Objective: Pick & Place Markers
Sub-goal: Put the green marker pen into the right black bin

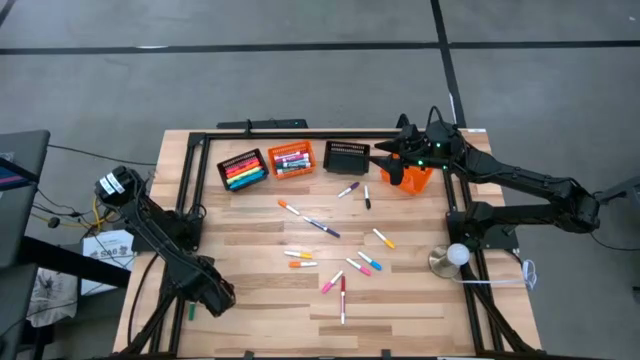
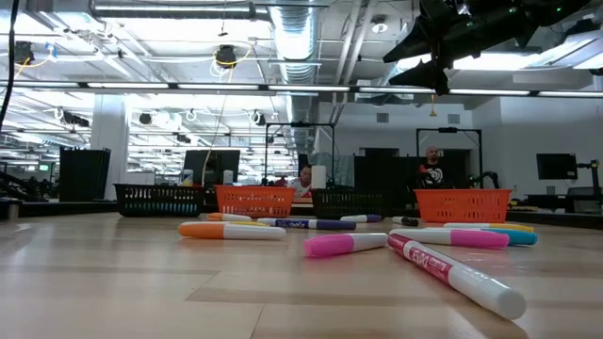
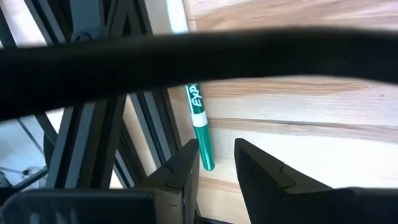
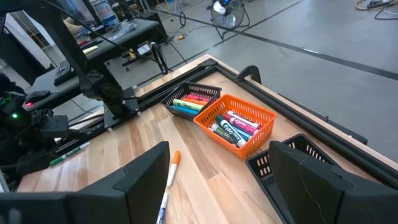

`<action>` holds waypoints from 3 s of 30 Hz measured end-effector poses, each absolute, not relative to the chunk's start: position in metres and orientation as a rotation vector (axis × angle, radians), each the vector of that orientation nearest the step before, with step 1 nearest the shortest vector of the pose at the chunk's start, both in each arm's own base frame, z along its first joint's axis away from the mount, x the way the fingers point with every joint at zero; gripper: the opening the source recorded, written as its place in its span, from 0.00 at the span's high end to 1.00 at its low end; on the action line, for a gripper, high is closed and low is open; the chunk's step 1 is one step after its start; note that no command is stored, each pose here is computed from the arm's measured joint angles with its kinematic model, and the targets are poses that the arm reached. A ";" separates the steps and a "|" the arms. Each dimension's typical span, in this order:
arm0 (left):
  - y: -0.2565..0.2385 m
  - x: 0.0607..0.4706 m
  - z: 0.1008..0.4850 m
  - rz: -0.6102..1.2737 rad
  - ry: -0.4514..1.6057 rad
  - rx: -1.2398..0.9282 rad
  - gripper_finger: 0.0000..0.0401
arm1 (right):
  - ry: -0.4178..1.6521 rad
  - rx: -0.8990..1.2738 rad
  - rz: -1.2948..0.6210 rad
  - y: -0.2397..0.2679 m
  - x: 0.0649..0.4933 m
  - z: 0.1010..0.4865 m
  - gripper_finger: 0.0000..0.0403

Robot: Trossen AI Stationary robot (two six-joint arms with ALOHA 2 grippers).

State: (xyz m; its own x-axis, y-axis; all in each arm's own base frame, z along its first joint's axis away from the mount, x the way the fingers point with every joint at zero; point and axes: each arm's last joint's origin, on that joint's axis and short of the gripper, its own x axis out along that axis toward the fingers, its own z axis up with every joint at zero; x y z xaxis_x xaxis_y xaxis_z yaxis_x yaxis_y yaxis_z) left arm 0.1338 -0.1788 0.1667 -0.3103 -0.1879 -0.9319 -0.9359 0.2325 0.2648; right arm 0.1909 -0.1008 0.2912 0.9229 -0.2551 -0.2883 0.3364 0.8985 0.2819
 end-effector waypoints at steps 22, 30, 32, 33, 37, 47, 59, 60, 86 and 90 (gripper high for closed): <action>-0.168 0.123 0.135 1.152 1.698 -1.090 0.64 | 0.247 0.336 -0.310 -0.101 0.191 0.291 0.34; -0.164 0.119 0.125 1.119 1.712 -1.108 0.58 | 0.246 0.336 -0.311 -0.101 0.191 0.291 0.34; -0.164 0.118 0.122 1.095 1.723 -1.119 0.58 | 0.246 0.337 -0.311 -0.101 0.191 0.291 0.34; -0.164 0.118 0.121 1.091 1.724 -1.120 0.59 | 0.246 0.337 -0.311 -0.101 0.191 0.291 0.34; -0.164 0.116 0.119 1.085 1.724 -1.115 0.60 | 0.246 0.337 -0.311 -0.101 0.191 0.291 0.34; -0.166 0.120 0.119 1.010 1.677 -1.129 0.64 | 0.246 0.336 -0.312 -0.101 0.191 0.291 0.34; -0.163 0.132 0.118 0.973 1.635 -1.196 0.74 | 0.242 0.335 -0.311 -0.101 0.191 0.292 0.34; -0.163 0.133 0.118 0.962 1.625 -1.196 0.75 | 0.242 0.335 -0.312 -0.101 0.191 0.292 0.34; -0.152 0.150 0.118 0.982 1.514 -1.282 0.92 | 0.190 0.331 -0.309 -0.102 0.192 0.297 0.34; -0.150 0.152 0.118 0.980 1.507 -1.297 0.93 | 0.176 0.339 -0.309 -0.102 0.192 0.298 0.34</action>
